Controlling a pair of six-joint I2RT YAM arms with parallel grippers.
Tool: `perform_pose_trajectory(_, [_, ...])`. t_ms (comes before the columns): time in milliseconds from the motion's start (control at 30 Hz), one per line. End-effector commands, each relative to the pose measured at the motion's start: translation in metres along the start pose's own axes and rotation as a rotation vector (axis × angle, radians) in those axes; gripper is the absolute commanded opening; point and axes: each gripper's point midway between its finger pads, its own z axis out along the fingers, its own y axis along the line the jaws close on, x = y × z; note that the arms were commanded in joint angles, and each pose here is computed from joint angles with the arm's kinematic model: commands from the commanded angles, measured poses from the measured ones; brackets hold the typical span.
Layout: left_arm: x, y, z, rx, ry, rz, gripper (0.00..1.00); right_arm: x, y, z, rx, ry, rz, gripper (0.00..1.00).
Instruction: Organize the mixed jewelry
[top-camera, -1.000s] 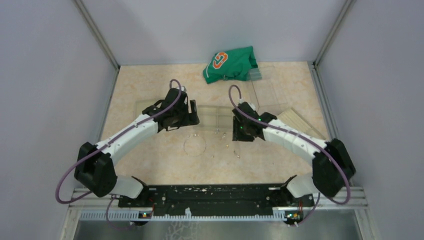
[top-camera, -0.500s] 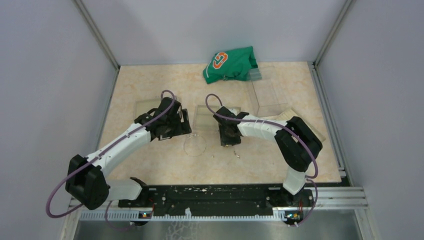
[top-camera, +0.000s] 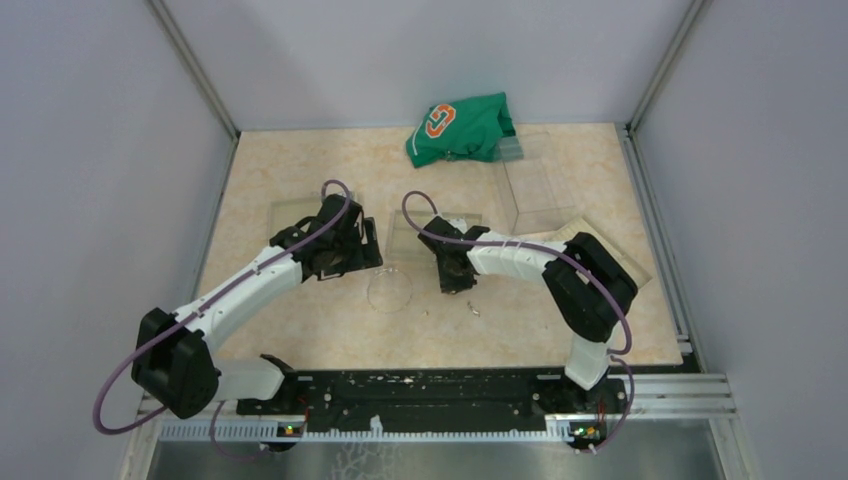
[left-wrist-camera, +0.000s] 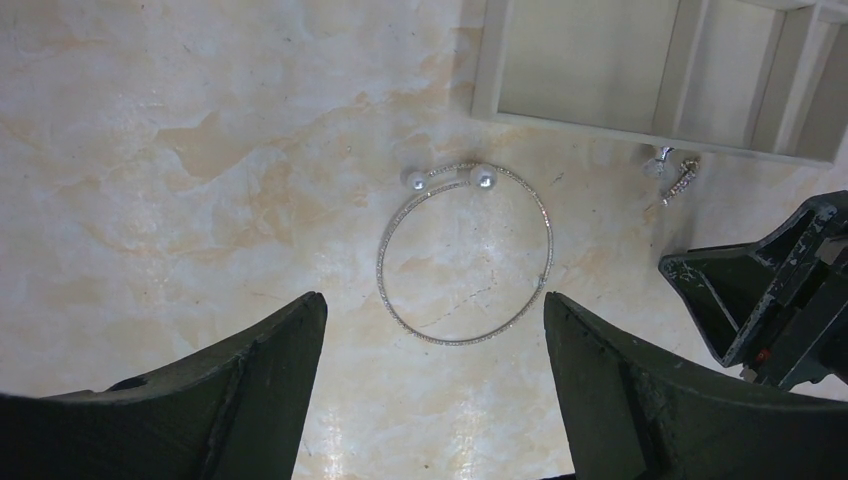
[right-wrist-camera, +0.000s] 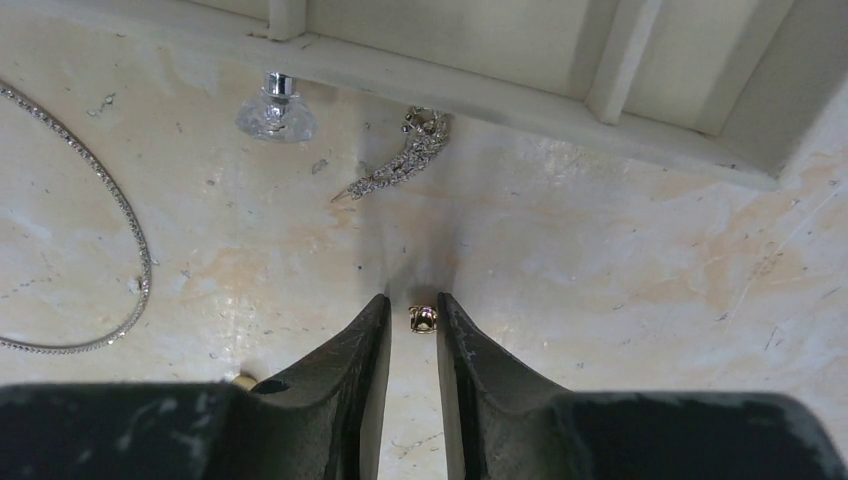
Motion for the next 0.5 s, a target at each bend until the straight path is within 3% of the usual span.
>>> perform_pose_trajectory(0, [0.003, 0.001, 0.001, -0.005, 0.020, -0.036, 0.86, 0.004, 0.005, 0.005, 0.030, 0.013, -0.004, 0.23])
perform_pose_trajectory(333, [0.004, 0.000, 0.001, 0.000, 0.021, -0.028, 0.86, -0.001, 0.006, 0.000, 0.032, -0.008, 0.013, 0.06])
perform_pose_trajectory(467, [0.004, -0.002, 0.001, 0.008, 0.030, -0.026, 0.86, -0.008, 0.008, -0.009, 0.025, -0.026, 0.020, 0.06])
